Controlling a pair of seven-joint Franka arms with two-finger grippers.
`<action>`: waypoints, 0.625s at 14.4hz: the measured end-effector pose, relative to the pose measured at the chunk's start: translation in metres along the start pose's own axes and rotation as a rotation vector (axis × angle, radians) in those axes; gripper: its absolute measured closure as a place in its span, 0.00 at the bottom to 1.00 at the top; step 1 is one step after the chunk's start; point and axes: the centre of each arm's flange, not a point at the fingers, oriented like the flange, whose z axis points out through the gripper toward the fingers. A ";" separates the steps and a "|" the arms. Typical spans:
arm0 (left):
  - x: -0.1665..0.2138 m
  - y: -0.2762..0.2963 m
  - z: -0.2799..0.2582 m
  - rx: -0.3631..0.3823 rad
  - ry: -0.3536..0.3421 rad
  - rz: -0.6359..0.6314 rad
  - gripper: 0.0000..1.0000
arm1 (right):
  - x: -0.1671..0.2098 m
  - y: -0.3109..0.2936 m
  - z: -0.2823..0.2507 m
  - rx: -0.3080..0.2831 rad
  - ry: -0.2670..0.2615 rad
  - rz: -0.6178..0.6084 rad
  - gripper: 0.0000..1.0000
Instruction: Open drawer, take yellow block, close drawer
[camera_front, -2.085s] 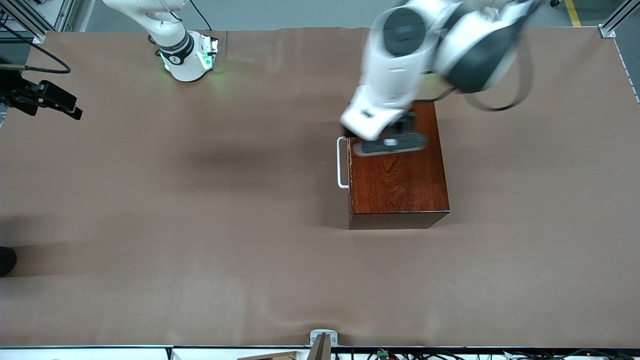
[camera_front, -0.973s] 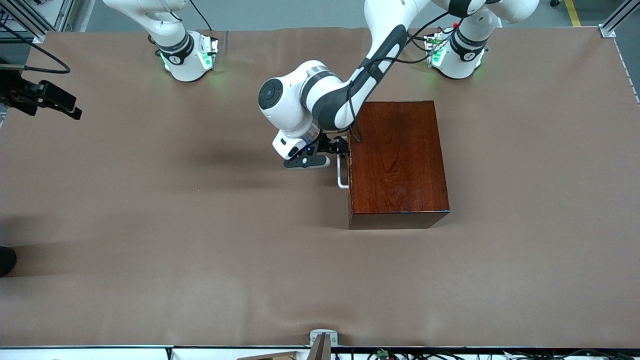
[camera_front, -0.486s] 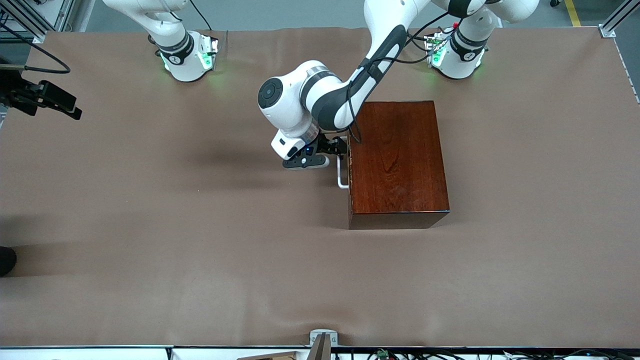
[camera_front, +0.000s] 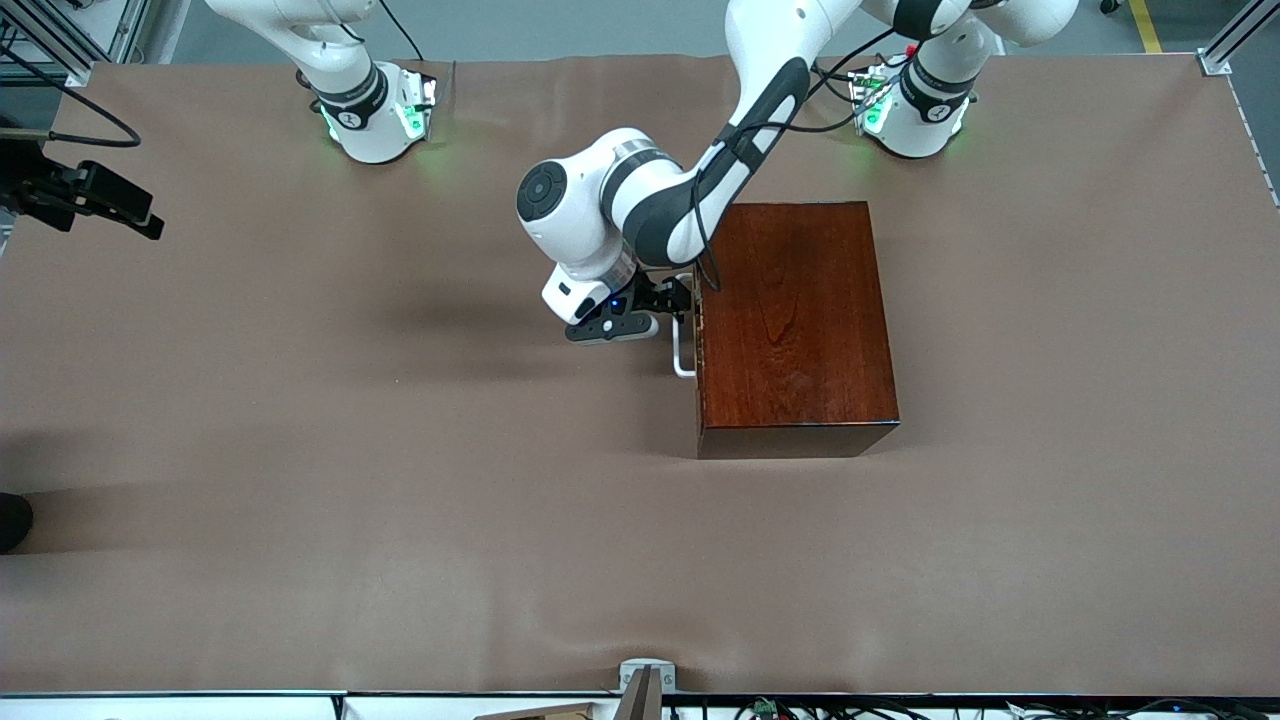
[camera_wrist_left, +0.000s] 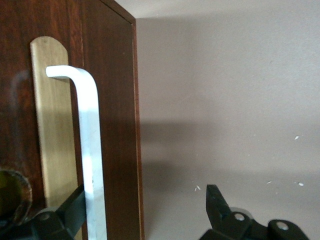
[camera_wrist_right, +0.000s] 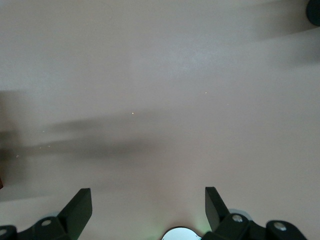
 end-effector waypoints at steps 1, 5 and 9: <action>0.000 0.002 -0.001 -0.015 0.004 -0.010 0.00 | 0.000 0.000 0.000 0.000 0.000 0.000 0.00; 0.002 0.007 -0.005 -0.067 0.011 -0.040 0.00 | 0.000 0.000 0.000 0.000 0.000 0.000 0.00; 0.004 0.014 -0.013 -0.148 0.014 -0.095 0.00 | 0.000 0.000 0.000 0.000 0.000 0.000 0.00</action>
